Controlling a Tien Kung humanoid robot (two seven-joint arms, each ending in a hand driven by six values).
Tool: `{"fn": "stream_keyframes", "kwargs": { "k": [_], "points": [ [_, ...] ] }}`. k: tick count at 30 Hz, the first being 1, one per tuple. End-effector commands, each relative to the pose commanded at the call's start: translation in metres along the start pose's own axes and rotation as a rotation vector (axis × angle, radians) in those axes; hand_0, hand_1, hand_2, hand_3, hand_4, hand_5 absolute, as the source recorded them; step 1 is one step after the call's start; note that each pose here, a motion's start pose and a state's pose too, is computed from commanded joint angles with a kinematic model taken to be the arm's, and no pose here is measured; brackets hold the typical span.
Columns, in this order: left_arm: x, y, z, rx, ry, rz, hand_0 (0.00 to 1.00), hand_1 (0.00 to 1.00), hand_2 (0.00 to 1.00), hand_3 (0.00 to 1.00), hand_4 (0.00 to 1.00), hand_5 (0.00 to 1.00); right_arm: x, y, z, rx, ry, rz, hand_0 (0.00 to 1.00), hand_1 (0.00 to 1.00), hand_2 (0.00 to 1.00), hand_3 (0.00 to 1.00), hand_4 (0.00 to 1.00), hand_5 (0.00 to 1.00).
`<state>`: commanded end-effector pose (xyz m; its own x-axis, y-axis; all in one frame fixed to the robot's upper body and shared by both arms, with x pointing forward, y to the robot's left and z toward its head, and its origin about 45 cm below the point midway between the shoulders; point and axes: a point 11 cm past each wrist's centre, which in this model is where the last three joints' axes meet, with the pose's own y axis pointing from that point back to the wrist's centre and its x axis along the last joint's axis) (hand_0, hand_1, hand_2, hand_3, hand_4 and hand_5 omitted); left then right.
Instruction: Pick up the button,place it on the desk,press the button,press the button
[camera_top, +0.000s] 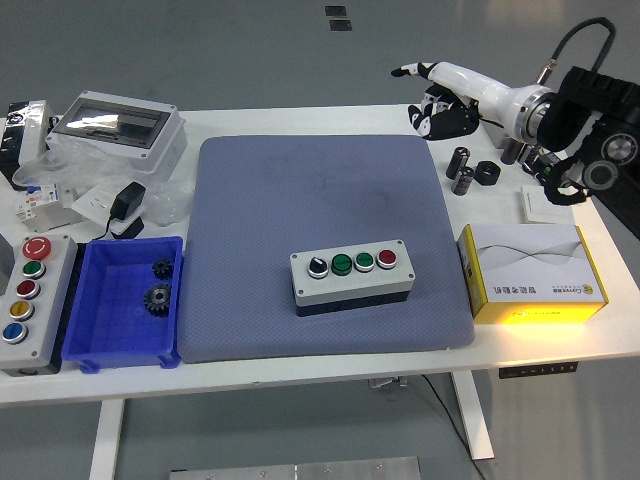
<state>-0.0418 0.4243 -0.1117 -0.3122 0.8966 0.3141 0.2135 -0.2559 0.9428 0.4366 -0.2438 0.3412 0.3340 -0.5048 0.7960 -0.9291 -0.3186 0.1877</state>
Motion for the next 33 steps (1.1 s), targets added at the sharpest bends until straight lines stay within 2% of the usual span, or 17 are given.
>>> {"fn": "stream_keyframes", "kwargs": {
  "k": [4, 5, 8, 10, 11, 14, 16, 17, 22, 23, 28, 29, 33],
  "points": [
    [-0.003, 0.0, -0.001, 0.003, -0.003, -0.004, 0.649, 0.57, 0.621, 0.585, 0.631, 0.17, -0.007, 0.002, 0.025, 0.013, -0.054, 0.182, 0.044, 0.147, 0.446, 0.97, 0.519, 0.22],
    [-0.004, 0.0, -0.002, 0.003, -0.003, -0.004, 0.649, 0.57, 0.621, 0.584, 0.631, 0.171, -0.01, 0.003, 0.031, 0.016, -0.058, 0.221, 0.113, 0.338, 0.618, 0.985, 0.631, 0.295],
    [-0.006, -0.001, -0.003, 0.006, -0.005, -0.008, 0.649, 0.57, 0.621, 0.584, 0.631, 0.171, -0.024, 0.011, 0.042, 0.04, -0.077, 0.332, 0.113, 0.338, 0.618, 0.985, 0.631, 0.295],
    [-0.006, -0.001, -0.004, 0.007, -0.006, -0.008, 0.649, 0.57, 0.621, 0.584, 0.631, 0.171, -0.039, 0.015, 0.045, 0.063, -0.088, 0.372, 0.113, 0.338, 0.618, 0.985, 0.631, 0.295],
    [-0.006, -0.001, -0.004, 0.008, -0.006, -0.008, 0.649, 0.57, 0.621, 0.584, 0.63, 0.172, -0.048, 0.017, 0.046, 0.075, -0.103, 0.382, 0.602, 0.597, 0.664, 0.912, 0.848, 0.65],
    [-0.007, -0.001, -0.005, 0.008, -0.007, -0.009, 0.649, 0.57, 0.621, 0.584, 0.63, 0.172, -0.074, 0.025, 0.049, 0.111, -0.18, 0.405, 0.602, 0.597, 0.664, 0.912, 0.848, 0.65],
    [-0.008, -0.001, -0.005, 0.007, -0.008, -0.011, 0.649, 0.57, 0.621, 0.584, 0.63, 0.172, -0.084, 0.03, 0.049, 0.136, -0.229, 0.423, 0.602, 0.597, 0.664, 0.912, 0.848, 0.65],
    [-0.008, -0.001, -0.004, 0.006, -0.008, -0.011, 0.649, 0.57, 0.621, 0.583, 0.63, 0.172, -0.086, 0.033, 0.048, 0.15, -0.252, 0.433, 0.812, 0.792, 0.817, 0.858, 0.998, 0.998],
    [-0.008, -0.001, -0.003, 0.004, -0.009, -0.011, 0.649, 0.57, 0.621, 0.583, 0.63, 0.172, -0.097, 0.042, 0.049, 0.217, -0.403, 0.435, 0.812, 0.792, 0.817, 0.858, 0.998, 0.998],
    [-0.008, -0.001, -0.004, 0.004, -0.009, -0.011, 0.649, 0.57, 0.621, 0.583, 0.63, 0.172, -0.1, 0.045, 0.05, 0.231, -0.442, 0.428, 0.998, 0.96, 0.949, 0.99, 0.998, 0.998],
    [-0.006, -0.002, -0.01, 0.014, 0.001, -0.008, 0.649, 0.57, 0.621, 0.583, 0.63, 0.172, -0.115, 0.055, 0.053, 0.262, -0.568, 0.375, 0.998, 0.96, 0.949, 0.99, 0.998, 0.998],
    [-0.006, -0.002, -0.011, 0.016, 0.004, -0.007, 0.648, 0.57, 0.621, 0.583, 0.63, 0.172, -0.118, 0.057, 0.053, 0.265, -0.589, 0.364, 0.998, 0.998, 0.992, 0.998, 0.998, 0.998],
    [-0.006, -0.003, -0.015, 0.02, 0.012, -0.003, 0.648, 0.57, 0.621, 0.583, 0.63, 0.172, -0.13, 0.065, 0.057, 0.276, -0.681, 0.334, 0.998, 0.998, 0.992, 0.998, 0.998, 0.998]
  ]
}}
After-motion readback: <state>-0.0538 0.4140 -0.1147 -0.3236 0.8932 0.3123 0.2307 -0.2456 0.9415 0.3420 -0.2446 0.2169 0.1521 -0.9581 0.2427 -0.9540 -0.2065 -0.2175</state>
